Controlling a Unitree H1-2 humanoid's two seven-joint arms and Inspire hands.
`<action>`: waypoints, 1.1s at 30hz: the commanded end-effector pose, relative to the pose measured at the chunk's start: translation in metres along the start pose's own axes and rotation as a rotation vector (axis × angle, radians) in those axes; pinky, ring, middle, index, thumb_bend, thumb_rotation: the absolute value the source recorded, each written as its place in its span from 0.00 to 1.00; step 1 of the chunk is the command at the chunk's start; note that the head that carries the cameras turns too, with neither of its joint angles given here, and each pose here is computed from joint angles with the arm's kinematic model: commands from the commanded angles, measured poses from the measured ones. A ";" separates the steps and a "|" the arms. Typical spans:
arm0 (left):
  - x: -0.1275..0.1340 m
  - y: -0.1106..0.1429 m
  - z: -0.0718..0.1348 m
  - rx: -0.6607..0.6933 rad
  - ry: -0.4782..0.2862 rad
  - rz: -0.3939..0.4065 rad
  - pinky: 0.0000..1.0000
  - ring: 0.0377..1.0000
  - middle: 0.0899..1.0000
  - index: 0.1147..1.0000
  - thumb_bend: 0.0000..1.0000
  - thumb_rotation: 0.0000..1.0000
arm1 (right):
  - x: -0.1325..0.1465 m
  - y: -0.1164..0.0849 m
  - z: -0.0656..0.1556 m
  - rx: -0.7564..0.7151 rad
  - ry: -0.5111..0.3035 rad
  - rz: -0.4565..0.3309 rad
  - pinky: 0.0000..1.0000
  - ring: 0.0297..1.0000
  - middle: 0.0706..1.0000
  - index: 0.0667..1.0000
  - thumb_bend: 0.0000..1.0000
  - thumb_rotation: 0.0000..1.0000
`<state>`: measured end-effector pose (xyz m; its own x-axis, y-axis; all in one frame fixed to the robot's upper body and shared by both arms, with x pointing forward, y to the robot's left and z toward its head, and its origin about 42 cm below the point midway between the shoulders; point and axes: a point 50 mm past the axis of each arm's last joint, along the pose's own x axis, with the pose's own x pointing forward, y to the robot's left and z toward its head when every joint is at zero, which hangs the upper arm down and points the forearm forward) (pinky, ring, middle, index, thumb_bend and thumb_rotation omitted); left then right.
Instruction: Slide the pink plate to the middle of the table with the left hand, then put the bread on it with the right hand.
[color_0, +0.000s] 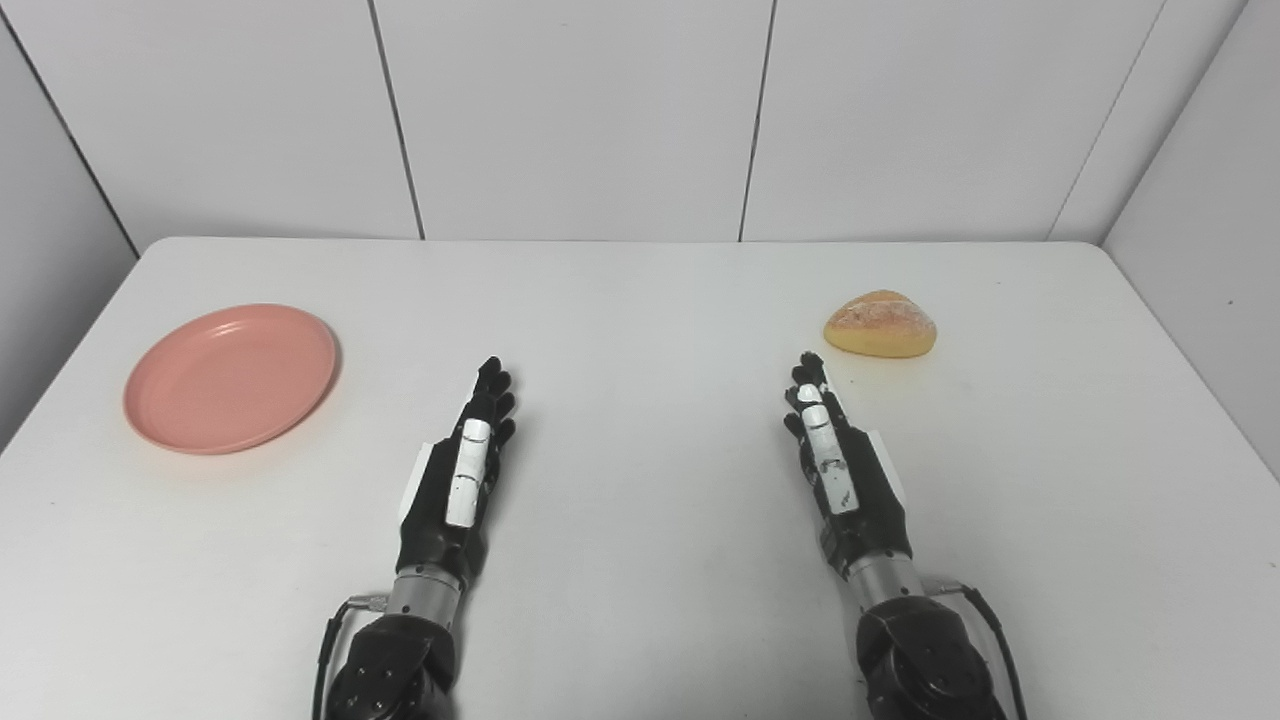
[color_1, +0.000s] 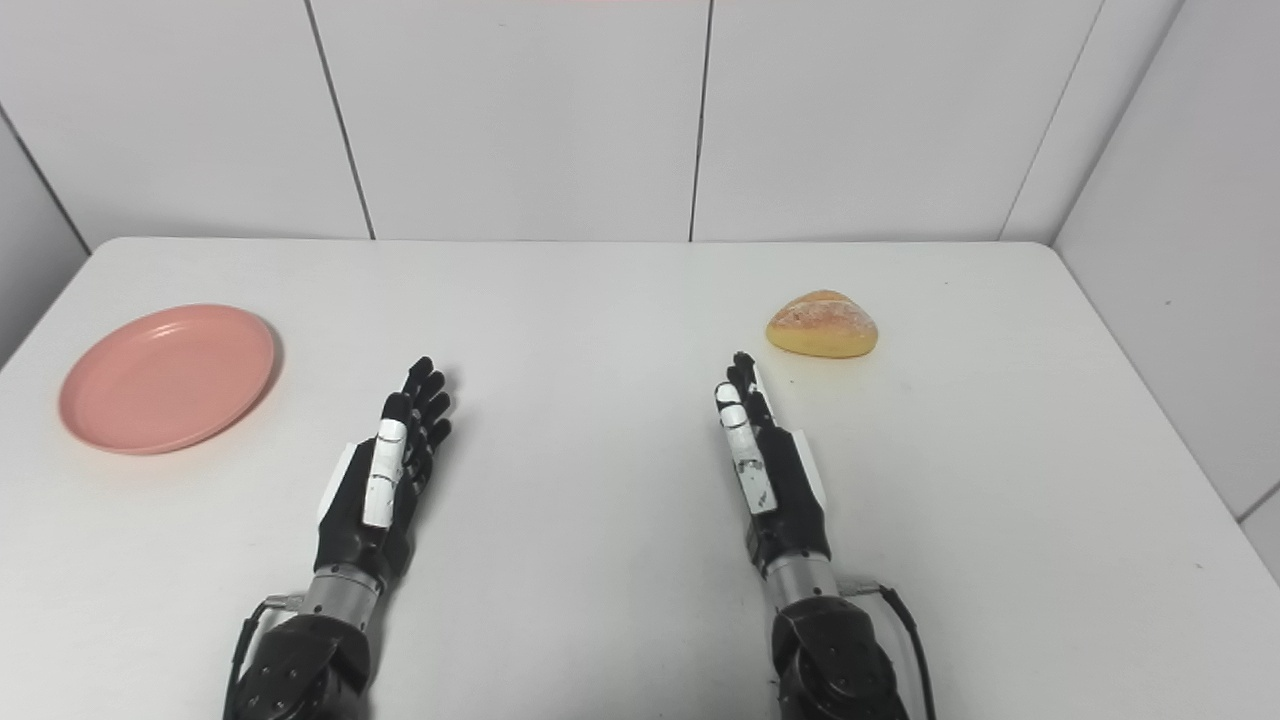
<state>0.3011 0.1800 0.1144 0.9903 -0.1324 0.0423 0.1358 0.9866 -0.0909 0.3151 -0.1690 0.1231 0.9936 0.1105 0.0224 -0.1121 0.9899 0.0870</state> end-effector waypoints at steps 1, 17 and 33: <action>0.012 -0.006 0.016 0.007 -0.063 -0.020 1.00 1.00 1.00 1.00 0.75 1.00 | 0.008 0.002 0.017 0.008 -0.094 0.024 1.00 1.00 1.00 1.00 0.68 0.92; 0.009 -0.036 -0.003 0.039 -0.058 -0.035 1.00 1.00 1.00 1.00 0.72 1.00 | -0.004 -0.036 0.007 -0.062 -0.093 0.024 1.00 1.00 1.00 1.00 0.60 1.00; 0.011 -0.042 -0.009 0.067 -0.062 -0.031 1.00 1.00 1.00 1.00 0.74 1.00 | -0.003 -0.040 -0.001 -0.038 -0.095 0.039 1.00 1.00 1.00 1.00 0.59 0.99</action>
<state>0.3058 0.1402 0.1107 0.9842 -0.1536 0.0882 0.1566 0.9873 -0.0276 0.3130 -0.2082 0.1132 0.9883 0.1413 0.0580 -0.1442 0.9884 0.0483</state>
